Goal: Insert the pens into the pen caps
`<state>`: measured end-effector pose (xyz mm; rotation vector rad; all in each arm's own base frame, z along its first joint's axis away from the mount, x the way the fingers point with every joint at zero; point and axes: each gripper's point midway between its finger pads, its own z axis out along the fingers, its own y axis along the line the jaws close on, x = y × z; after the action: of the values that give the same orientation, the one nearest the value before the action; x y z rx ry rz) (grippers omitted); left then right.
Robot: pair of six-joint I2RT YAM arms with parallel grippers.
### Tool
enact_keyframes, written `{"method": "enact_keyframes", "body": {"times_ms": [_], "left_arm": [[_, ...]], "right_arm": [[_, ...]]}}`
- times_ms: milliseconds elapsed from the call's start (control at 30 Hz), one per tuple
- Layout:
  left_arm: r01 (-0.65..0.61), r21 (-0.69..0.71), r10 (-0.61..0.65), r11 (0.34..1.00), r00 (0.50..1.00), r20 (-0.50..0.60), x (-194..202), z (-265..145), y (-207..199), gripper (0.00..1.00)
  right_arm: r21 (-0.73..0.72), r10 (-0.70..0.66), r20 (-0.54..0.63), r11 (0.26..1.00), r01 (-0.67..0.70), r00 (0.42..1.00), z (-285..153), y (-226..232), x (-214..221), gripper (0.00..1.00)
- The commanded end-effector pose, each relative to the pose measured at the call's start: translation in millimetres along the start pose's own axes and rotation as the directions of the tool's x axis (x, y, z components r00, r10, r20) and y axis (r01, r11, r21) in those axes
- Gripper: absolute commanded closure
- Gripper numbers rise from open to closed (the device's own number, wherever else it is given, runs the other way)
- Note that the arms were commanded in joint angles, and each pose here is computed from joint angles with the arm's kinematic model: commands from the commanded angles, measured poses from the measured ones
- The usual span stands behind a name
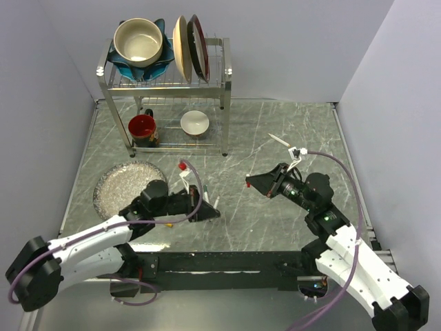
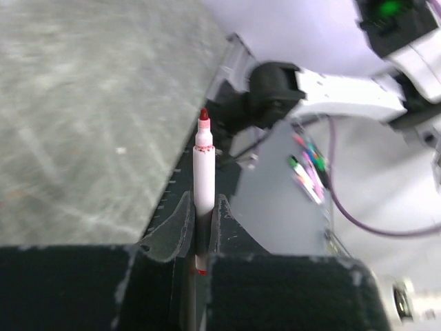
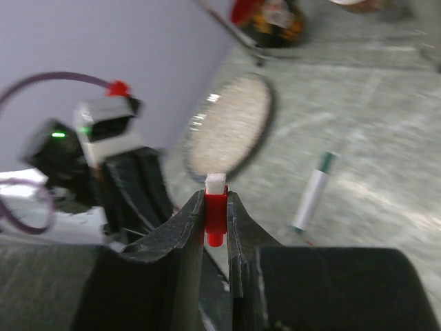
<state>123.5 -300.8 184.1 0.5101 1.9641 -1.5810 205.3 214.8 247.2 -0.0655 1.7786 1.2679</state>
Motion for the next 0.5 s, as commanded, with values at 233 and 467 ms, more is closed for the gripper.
{"method": "enact_keyframes", "body": {"times_ms": [233,467], "left_arm": [[-0.163,0.212,0.158,0.963,0.987,0.040,-16.8,23.7,-61.4,0.99],[-0.179,0.247,0.133,0.952,0.972,0.194,-44.4,17.0,-80.5,0.99]], "right_arm": [[-0.319,0.119,0.121,0.945,-0.075,0.985,1.4,81.0,-24.8,1.00],[-0.383,0.228,0.215,0.914,-0.133,0.949,-1.1,90.0,-27.7,1.00]]}}
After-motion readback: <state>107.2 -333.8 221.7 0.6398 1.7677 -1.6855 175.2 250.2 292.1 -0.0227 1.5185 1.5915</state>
